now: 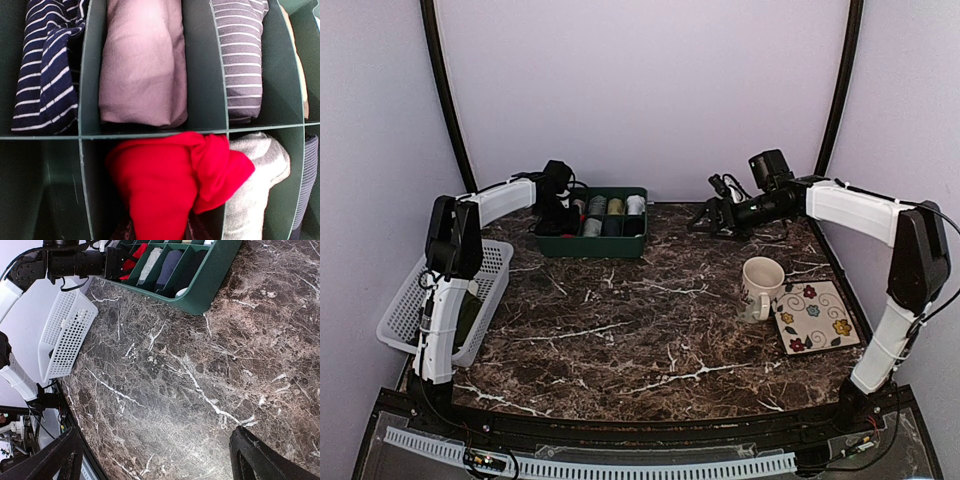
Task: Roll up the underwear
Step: Place the underwear in the storage box, then reset both arms
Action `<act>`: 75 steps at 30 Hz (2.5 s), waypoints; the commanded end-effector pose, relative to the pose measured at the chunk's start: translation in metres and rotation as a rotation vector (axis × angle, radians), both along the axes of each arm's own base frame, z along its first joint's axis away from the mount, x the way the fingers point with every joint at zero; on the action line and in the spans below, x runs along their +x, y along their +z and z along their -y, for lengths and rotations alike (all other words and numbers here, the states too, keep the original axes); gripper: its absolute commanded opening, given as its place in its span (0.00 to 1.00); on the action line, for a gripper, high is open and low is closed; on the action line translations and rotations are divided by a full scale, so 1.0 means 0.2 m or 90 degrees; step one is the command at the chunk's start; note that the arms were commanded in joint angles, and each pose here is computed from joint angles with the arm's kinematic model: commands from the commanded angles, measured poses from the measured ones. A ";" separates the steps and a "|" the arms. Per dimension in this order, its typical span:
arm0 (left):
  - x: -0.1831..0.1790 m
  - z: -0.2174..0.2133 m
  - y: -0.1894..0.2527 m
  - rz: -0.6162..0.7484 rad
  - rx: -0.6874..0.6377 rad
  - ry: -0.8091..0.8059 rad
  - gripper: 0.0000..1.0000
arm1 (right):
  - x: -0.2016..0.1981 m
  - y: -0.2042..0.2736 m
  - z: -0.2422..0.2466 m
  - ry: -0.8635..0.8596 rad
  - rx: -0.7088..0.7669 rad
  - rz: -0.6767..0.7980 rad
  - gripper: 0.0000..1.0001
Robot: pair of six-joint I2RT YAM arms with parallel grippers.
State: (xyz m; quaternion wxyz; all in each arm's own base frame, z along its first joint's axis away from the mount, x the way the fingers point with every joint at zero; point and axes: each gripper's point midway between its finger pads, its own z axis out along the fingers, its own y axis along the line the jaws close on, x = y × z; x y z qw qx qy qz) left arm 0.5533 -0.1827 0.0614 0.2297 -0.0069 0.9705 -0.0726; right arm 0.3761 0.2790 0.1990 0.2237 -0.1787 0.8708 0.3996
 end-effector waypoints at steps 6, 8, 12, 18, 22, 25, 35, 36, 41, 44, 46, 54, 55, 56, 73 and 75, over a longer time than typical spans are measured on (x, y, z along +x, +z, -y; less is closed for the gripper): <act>-0.17 -0.16 -0.04 -0.087 0.035 0.012 0.34 | 0.03 0.11 0.00 -0.007 0.018 0.032 1.00; -0.17 -0.17 -0.02 -0.081 0.038 0.010 0.37 | 0.03 0.12 0.00 -0.008 0.021 0.037 1.00; -0.14 -0.17 0.04 -0.054 0.040 0.004 0.44 | 0.02 0.13 0.01 -0.012 0.025 0.043 1.00; -0.10 -0.16 0.11 -0.021 0.042 -0.015 0.54 | 0.00 0.11 0.00 -0.009 0.033 0.035 1.00; -0.07 -0.15 0.15 -0.003 0.039 -0.021 0.57 | 0.00 0.11 0.01 -0.008 0.029 0.034 1.00; -0.05 -0.14 0.18 0.011 0.035 -0.026 0.57 | 0.00 0.10 0.01 -0.008 0.026 0.034 1.00; 0.03 -0.16 0.17 0.036 0.013 -0.029 0.56 | -0.01 0.09 0.01 -0.016 0.030 0.024 1.00; 0.04 -0.17 0.15 0.035 0.017 -0.029 0.56 | -0.01 0.08 0.01 -0.016 0.030 0.021 1.00; 0.06 -0.17 0.08 0.036 0.021 -0.034 0.53 | -0.01 0.08 0.01 -0.016 0.027 0.016 1.00; 0.06 -0.18 -0.01 0.020 0.025 -0.040 0.49 | -0.01 0.07 0.01 -0.019 0.025 0.010 1.00; 0.05 -0.17 -0.07 0.006 0.025 -0.046 0.47 | -0.02 0.07 0.02 -0.021 0.023 0.008 1.00; -0.04 -0.16 -0.18 -0.034 0.032 -0.065 0.47 | -0.05 0.06 0.04 -0.029 0.015 0.005 1.00; -0.04 -0.16 -0.15 -0.032 0.040 -0.067 0.49 | -0.05 0.06 0.04 -0.029 0.015 0.006 1.00; -0.04 -0.16 -0.11 -0.024 0.046 -0.068 0.51 | -0.04 0.08 0.04 -0.029 0.014 0.008 1.00; -0.07 -0.23 0.74 0.131 0.060 -0.052 0.99 | 0.01 0.23 0.11 -0.045 -0.012 0.099 1.00; -0.10 -0.23 0.84 0.151 0.056 -0.054 0.99 | 0.03 0.25 0.13 -0.052 -0.015 0.112 1.00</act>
